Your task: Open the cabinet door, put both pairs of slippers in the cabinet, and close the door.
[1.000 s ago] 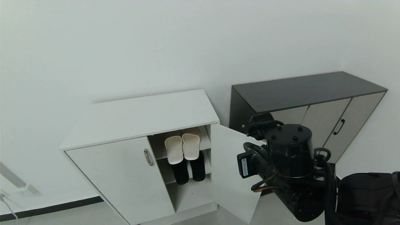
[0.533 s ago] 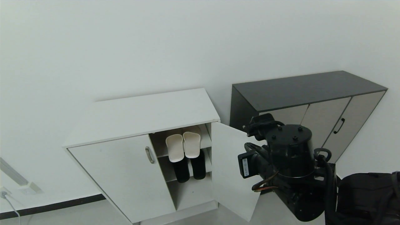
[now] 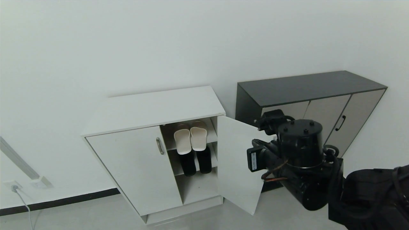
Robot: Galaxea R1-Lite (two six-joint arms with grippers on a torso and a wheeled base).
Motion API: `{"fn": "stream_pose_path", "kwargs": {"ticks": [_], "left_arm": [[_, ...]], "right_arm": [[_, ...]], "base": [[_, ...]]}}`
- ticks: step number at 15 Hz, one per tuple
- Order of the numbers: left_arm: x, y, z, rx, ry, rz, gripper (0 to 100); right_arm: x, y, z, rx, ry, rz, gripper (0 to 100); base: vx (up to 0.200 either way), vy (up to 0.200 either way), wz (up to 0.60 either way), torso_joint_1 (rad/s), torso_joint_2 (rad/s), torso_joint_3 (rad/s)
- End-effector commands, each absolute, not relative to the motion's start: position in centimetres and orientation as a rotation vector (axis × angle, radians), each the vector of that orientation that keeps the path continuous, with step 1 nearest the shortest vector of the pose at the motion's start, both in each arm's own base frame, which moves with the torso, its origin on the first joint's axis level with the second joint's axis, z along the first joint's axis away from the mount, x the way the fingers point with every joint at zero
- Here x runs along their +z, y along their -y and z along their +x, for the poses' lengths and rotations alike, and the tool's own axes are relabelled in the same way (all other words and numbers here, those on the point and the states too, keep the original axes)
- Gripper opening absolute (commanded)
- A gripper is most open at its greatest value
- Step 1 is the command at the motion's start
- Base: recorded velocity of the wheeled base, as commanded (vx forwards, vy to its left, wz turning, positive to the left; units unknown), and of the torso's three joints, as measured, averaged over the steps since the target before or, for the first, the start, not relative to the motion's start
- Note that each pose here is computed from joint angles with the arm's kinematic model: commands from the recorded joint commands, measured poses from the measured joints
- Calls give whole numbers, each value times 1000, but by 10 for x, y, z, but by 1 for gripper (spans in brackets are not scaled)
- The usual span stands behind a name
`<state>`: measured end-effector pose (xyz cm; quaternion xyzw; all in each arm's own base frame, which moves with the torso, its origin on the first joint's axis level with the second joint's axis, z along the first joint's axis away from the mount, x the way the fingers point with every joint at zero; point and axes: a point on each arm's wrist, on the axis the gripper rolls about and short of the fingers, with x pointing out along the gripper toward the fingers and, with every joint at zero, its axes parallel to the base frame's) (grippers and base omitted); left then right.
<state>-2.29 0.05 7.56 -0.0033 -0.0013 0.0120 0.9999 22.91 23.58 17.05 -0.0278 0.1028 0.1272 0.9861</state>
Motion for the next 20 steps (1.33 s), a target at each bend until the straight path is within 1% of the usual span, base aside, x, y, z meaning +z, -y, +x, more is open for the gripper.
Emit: {"fn": "stream_pose_path", "kwargs": {"ticks": [1,6,10,16,20], "left_arm": [[76,0,-23,25,2,-3,0],[76,0,-23,25,2,-3,0],[76,0,-23,25,2,-3,0],[76,0,-23,26,2,-3,0],[76,0,-23,25,2,-3,0]], "right_arm": [[176,-221,265,189,-202,-32,0],[181,-204,338,97,-240,-16,0],[179,-197,376,107,-276,29,0],[148,-177,425,54,-316,45,0],[131,-173,436,44,-346,50,0]], "base": [[0,0,0,0,0,0],[0,0,0,0,0,0],[0,0,0,0,0,0],[0,0,0,0,0,0],[0,0,0,0,0,0]]}}
